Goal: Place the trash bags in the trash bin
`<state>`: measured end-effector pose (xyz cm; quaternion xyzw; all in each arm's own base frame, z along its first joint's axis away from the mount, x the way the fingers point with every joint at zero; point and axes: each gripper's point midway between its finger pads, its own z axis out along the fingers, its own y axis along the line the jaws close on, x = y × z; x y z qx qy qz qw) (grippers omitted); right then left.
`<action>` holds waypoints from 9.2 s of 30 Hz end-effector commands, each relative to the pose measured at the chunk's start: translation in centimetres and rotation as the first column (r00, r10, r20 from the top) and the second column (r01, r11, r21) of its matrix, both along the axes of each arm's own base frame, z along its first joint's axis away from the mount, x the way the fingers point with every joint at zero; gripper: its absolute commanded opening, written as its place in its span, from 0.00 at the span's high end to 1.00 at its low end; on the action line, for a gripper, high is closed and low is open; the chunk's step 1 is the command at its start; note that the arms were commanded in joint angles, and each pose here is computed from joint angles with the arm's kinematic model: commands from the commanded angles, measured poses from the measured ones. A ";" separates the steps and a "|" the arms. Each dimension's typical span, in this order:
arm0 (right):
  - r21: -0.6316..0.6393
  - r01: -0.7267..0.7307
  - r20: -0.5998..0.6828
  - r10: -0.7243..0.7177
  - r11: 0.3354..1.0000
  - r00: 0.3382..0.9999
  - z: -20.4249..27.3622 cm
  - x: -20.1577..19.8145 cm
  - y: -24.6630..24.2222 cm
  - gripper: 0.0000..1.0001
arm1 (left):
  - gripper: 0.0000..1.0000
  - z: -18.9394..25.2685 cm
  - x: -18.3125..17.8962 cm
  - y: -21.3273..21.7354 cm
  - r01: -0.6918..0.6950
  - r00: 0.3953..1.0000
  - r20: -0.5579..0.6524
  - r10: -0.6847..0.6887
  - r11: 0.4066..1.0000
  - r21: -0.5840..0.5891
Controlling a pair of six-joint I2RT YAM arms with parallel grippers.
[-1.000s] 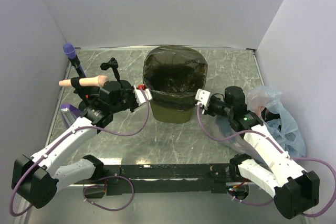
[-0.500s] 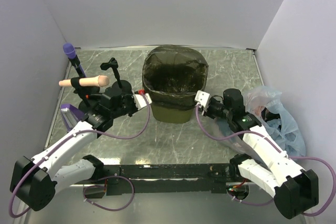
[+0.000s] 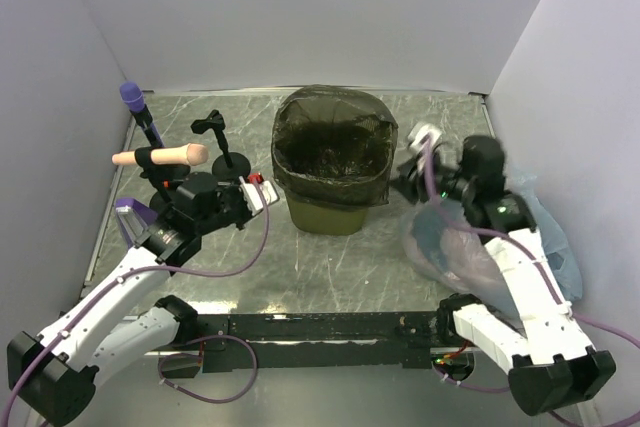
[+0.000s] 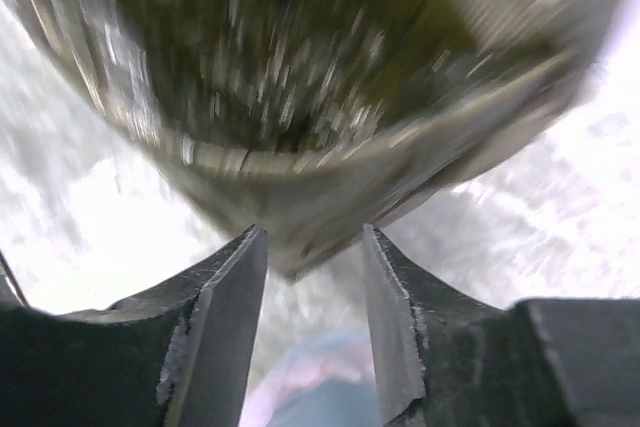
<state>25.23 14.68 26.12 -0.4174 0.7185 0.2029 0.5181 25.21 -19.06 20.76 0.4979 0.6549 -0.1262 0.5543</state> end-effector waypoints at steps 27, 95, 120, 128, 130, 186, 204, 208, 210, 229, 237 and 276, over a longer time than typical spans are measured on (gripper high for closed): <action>0.571 0.337 -0.362 -0.140 0.749 0.922 8.9 20.2 -4.0 0.34 | 0.39 3.9 3.0 -3.6 0.023 0.998 -0.048 -0.028 0.995 -0.097; 0.600 0.037 -0.442 0.293 0.799 0.848 -0.6 13.8 -1.5 0.76 | 0.38 2.0 6.7 -3.3 -0.003 1.000 0.007 0.002 0.998 0.068; 0.296 0.385 -0.678 -0.092 0.874 0.730 -9.8 13.4 -3.9 1.00 | 0.40 -2.7 7.4 -1.5 -0.031 0.999 -0.024 0.035 0.989 0.145; 0.263 0.365 -0.502 -0.196 0.893 0.842 -4.5 13.4 -5.4 0.79 | 0.36 0.8 5.2 0.3 -0.045 0.999 -0.005 0.046 0.996 0.078; 0.260 0.369 -0.448 -0.227 0.892 0.865 -2.6 13.9 -6.0 0.64 | 0.33 2.5 5.0 0.8 -0.079 0.997 0.020 0.078 0.996 0.046; 0.085 0.523 -0.172 -0.505 0.848 0.846 4.5 24.7 -8.3 0.01 | 0.41 13.6 5.0 -3.3 -0.134 0.969 -0.246 0.025 0.889 -0.438; 0.132 0.557 -0.247 -0.517 0.820 0.820 4.8 17.8 -10.7 0.01 | 0.28 16.3 13.4 -0.5 -0.417 0.780 -0.615 -0.111 0.642 -0.644; 0.126 0.563 -0.260 -0.521 0.817 0.813 3.9 17.2 -10.7 0.01 | 0.32 15.5 14.1 -1.2 -0.452 0.725 -0.669 -0.166 0.617 -0.644; 0.122 0.565 -0.265 -0.522 0.816 0.811 3.5 17.0 -10.7 0.01 | 0.34 15.6 14.4 -1.3 -0.449 0.725 -0.665 -0.177 0.610 -0.652; 0.115 0.572 -0.289 -0.524 0.812 0.801 2.0 16.9 -11.0 0.01 | 0.41 13.3 17.2 -1.2 -0.536 0.760 -0.635 0.138 0.686 -0.493; 0.111 0.578 -0.293 -0.529 0.808 0.796 1.8 16.7 -11.4 0.01 | 0.50 11.5 17.5 -0.8 -0.561 0.742 -0.641 0.196 0.705 -0.434; 0.116 0.576 -0.324 -0.518 0.809 0.792 0.6 15.6 -11.2 0.01 | 0.99 11.7 17.2 -2.2 -0.601 0.580 -0.773 -0.259 0.504 -0.620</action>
